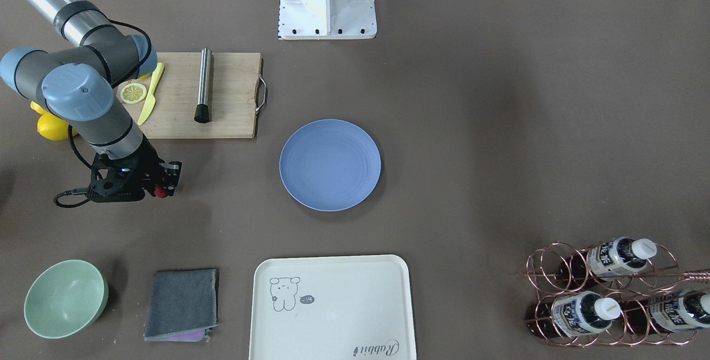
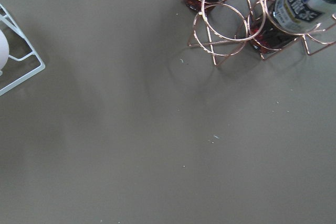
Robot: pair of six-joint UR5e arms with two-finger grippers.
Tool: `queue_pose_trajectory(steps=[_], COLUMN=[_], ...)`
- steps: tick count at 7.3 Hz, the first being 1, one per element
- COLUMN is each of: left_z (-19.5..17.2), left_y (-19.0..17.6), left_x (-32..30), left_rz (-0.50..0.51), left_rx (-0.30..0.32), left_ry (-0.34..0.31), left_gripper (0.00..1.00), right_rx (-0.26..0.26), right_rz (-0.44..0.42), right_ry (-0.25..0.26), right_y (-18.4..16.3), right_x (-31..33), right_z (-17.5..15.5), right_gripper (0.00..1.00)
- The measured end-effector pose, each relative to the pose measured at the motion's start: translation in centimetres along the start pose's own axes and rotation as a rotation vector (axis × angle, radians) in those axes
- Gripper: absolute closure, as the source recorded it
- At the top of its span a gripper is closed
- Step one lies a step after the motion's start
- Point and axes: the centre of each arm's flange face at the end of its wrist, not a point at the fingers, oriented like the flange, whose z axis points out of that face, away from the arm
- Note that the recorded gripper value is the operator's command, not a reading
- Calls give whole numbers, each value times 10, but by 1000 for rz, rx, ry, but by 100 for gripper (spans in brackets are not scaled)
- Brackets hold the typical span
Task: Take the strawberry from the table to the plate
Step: 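Carry the grasped strawberry with the right gripper over the blue plate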
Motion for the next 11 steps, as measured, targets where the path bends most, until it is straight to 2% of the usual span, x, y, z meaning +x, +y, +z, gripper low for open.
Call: queue_pose_trajectory(steps=[3, 6, 8, 11], left_z=[-3, -6, -8, -8], left_y=[4, 8, 15, 25], left_x=[-31, -41, -52, -59], left_rz=[27, 19, -2, -18], left_rx=[1, 6, 6, 4], left_ry=[-10, -15, -17, -16], left_gripper=[2, 2, 2, 2], right_rx=[-14, -10, 0, 14], right_rz=[76, 162, 187, 189], right_ry=[-29, -59, -52, -27], right_y=[-8, 13, 26, 47], right_x=[-104, -221, -267, -293], right_z=[-28, -50, -45, -24], right_gripper=[100, 100, 100, 100])
